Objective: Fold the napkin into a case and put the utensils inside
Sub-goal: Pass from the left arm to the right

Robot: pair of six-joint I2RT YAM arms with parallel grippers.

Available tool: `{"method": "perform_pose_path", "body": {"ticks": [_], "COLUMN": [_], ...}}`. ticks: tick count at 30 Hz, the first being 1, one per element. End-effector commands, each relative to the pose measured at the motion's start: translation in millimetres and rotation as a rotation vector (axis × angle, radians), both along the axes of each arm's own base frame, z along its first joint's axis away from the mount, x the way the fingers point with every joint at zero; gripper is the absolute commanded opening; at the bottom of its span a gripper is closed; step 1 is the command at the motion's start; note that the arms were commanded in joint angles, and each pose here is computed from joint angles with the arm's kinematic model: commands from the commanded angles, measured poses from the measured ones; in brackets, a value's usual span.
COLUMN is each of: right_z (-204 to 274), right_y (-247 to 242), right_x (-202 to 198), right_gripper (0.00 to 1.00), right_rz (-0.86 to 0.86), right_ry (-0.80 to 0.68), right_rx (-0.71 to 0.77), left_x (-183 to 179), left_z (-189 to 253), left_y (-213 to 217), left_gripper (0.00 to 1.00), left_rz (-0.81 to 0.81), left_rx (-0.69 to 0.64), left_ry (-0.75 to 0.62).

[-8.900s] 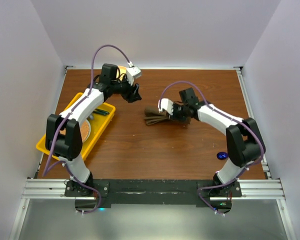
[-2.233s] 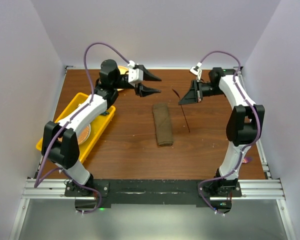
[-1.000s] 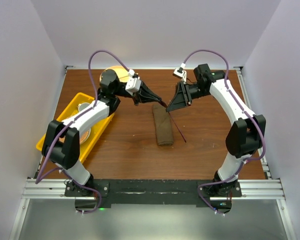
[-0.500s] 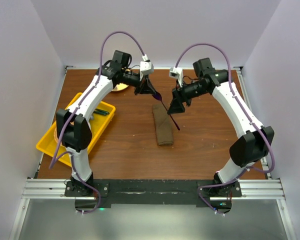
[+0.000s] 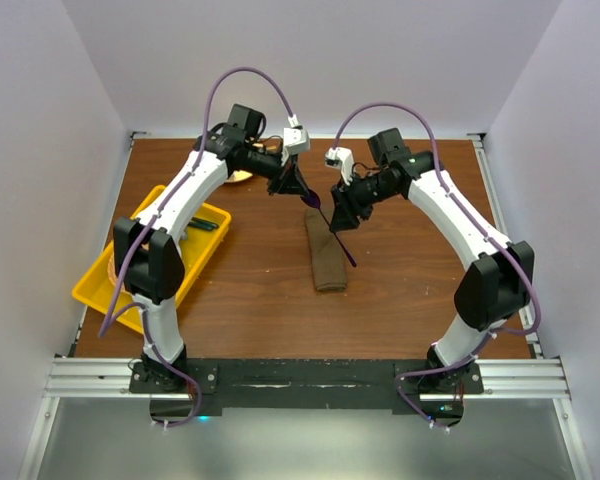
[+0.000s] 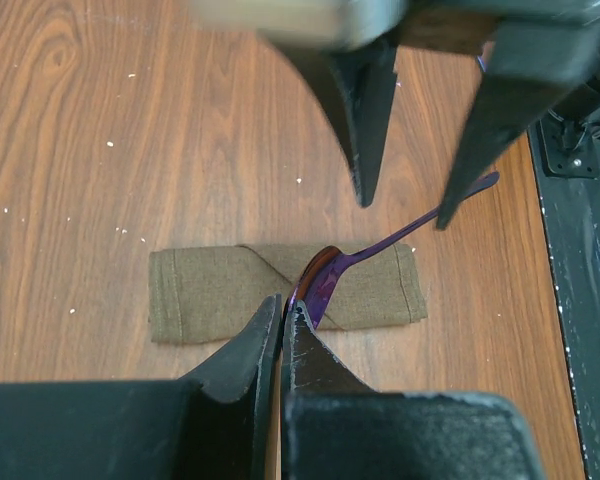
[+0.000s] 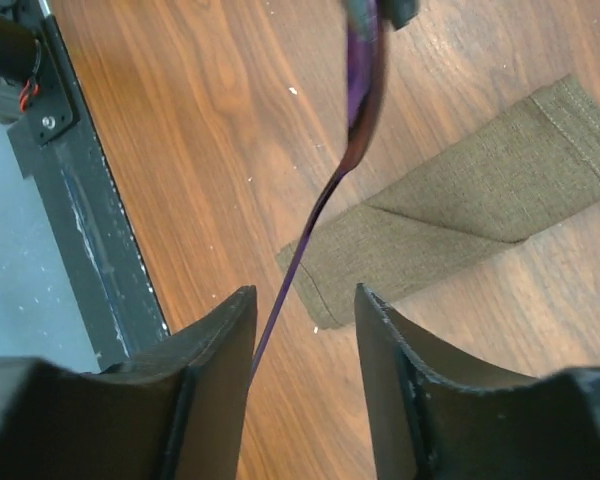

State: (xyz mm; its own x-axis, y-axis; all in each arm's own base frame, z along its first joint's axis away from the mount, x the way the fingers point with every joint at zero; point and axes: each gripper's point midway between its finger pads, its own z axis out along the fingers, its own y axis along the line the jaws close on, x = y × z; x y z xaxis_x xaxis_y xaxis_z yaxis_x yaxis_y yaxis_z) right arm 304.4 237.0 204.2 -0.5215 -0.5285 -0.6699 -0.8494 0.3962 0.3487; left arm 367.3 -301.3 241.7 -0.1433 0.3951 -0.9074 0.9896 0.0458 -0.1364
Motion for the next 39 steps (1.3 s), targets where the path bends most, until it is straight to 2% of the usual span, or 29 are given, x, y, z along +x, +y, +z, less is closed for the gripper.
{"method": "perform_pose_path", "body": {"ticks": [1,3,4,7,8,9,10,11,12,13,14,15,16,17,19,24,33,39], "right_z": [-3,-4,-5,-8,-8,-8,-5,0,5,7,13,21,23,28,34,43,48,48], "right_y": [13,16,17,18,19,20,21,26,29,29,30,35,36,38,41,51,51,52], "right_x": [1,-1,-1,1,2,4,4,0,4,2,1,7,2,1,6,15,20,24], "right_gripper": [0.41,0.36,0.25,0.0,0.0,0.0,0.0,0.0,0.0,0.0,0.0,0.0,0.0,0.0,0.0,0.0,0.0,0.0], "right_rz": [-0.016,-0.013,-0.013,-0.028,-0.044,-0.049,-0.052,-0.05,-0.054,-0.064,-0.082,-0.076,-0.08,-0.111,-0.118,-0.179,-0.227,-0.247], "right_ry": [0.065,0.093,0.099,0.112,0.126,0.132,0.138,0.171,0.165,0.175,0.195,0.163,0.168,0.207,0.19,0.241,0.237,0.28], "right_rx": [0.048,0.06,0.063,0.062,0.064,0.069,0.081,0.119,0.154,0.178,0.209,0.26,0.286,0.317,0.367,0.458,0.494,0.531], "left_x": [4,6,7,7,5,6,7,5,24,25,22,45,48,49,51,48,57,46], "left_z": [20,20,20,23,25,25,26,24,33,40,34,52,58,69,74,77,80,80], "left_y": [-5,-6,-6,-6,-6,-5,-4,0,12,17,27,40,46,49,56,54,51,50], "left_gripper": [0.0,0.0,0.0,0.0,0.01,0.07,0.22,0.27,0.31,0.37,0.39,0.43,0.46,0.47,0.47,0.48,0.5,0.53], "left_rz": [0.006,0.01,0.011,0.011,0.009,0.01,0.018,0.057,0.103,0.101,0.17,0.204,0.223,0.236,0.249,0.249,0.27,0.221], "left_rx": [-0.028,-0.027,-0.025,-0.031,-0.033,-0.037,-0.043,-0.056,-0.112,-0.172,-0.203,-0.285,-0.321,-0.382,-0.423,-0.5,-0.534,-0.549], "left_ry": [-0.041,-0.041,-0.041,-0.043,-0.048,-0.05,-0.047,0.04,0.026,0.069,0.236,0.153,0.159,0.136,0.128,0.184,0.207,0.227]}}
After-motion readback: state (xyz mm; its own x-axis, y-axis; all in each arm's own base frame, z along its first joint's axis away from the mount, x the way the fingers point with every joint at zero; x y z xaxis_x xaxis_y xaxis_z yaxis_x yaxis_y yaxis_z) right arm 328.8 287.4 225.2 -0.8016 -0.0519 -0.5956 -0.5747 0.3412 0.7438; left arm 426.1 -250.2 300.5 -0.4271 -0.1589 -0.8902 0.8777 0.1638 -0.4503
